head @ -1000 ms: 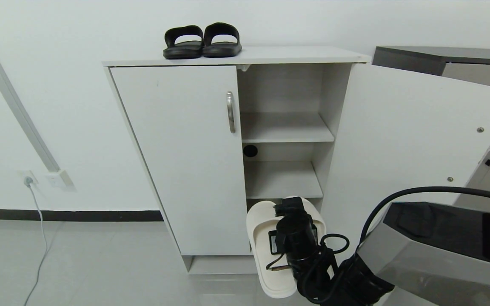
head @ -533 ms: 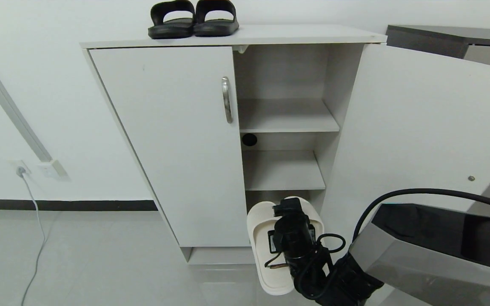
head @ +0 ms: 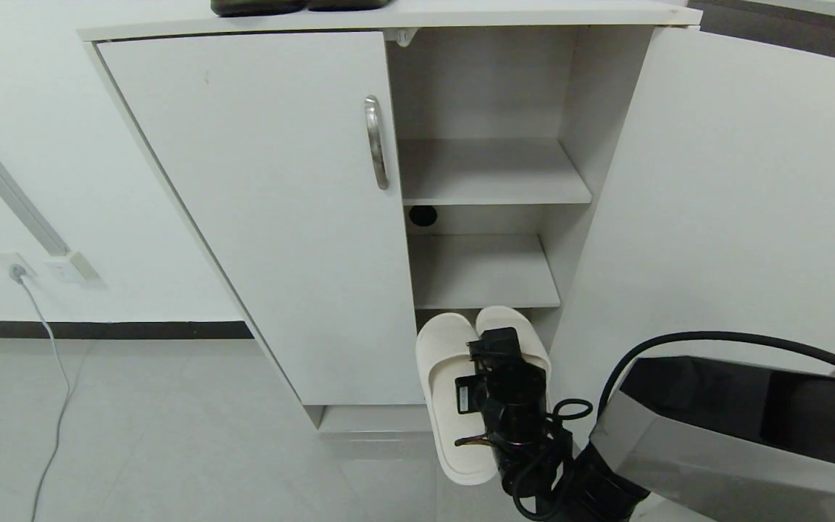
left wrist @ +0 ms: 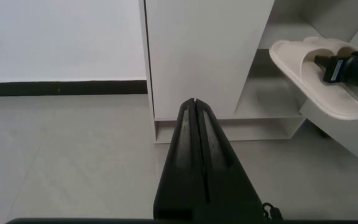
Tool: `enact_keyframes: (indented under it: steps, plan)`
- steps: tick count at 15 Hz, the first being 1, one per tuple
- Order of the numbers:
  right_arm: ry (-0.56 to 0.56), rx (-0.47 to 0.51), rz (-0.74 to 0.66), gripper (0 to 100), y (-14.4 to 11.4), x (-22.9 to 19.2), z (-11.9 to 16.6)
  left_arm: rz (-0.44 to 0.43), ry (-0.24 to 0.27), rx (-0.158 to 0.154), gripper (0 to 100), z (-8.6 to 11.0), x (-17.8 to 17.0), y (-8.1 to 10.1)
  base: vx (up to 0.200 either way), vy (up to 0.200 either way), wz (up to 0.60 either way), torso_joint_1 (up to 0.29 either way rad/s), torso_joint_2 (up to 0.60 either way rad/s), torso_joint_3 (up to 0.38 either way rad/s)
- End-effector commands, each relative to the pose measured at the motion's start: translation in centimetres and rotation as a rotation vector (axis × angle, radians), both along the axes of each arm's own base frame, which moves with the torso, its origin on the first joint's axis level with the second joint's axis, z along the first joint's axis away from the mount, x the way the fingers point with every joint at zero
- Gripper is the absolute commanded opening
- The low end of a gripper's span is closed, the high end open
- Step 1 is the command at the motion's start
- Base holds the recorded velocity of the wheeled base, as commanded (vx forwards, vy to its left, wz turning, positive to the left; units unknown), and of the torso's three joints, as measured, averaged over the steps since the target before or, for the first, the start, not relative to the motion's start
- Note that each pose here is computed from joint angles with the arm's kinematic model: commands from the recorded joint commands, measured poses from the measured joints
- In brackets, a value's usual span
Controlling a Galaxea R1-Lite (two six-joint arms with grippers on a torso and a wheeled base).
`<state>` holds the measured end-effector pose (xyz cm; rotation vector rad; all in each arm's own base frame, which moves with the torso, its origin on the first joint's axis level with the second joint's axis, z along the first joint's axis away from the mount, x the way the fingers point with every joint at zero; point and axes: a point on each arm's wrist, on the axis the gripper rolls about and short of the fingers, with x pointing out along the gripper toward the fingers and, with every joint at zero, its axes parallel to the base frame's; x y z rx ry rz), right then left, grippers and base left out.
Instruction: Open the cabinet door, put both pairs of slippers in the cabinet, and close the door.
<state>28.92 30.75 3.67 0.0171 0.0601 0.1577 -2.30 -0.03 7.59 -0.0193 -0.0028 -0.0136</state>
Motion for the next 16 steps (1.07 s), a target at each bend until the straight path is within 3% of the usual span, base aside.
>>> enact_keyframes:
  steps: [1,12,16]
  plan:
    - [-0.004,-0.045,-0.010,0,-0.3,0.4,-2.2,0.000,0.001,-0.001,0,0.0,0.0,0.0,0.000,0.000,0.00,0.000,0.00,0.000]
    - [-0.044,-0.007,-0.106,0,-1.1,2.3,-0.9,0.000,0.001,-0.001,0,0.0,0.0,0.0,0.000,0.000,0.00,0.000,0.00,0.000]
    - [-0.045,-0.006,-0.106,0,-1.1,2.4,-0.9,0.000,0.001,-0.001,0,0.0,0.0,0.0,0.200,0.000,0.00,0.002,0.00,0.005]
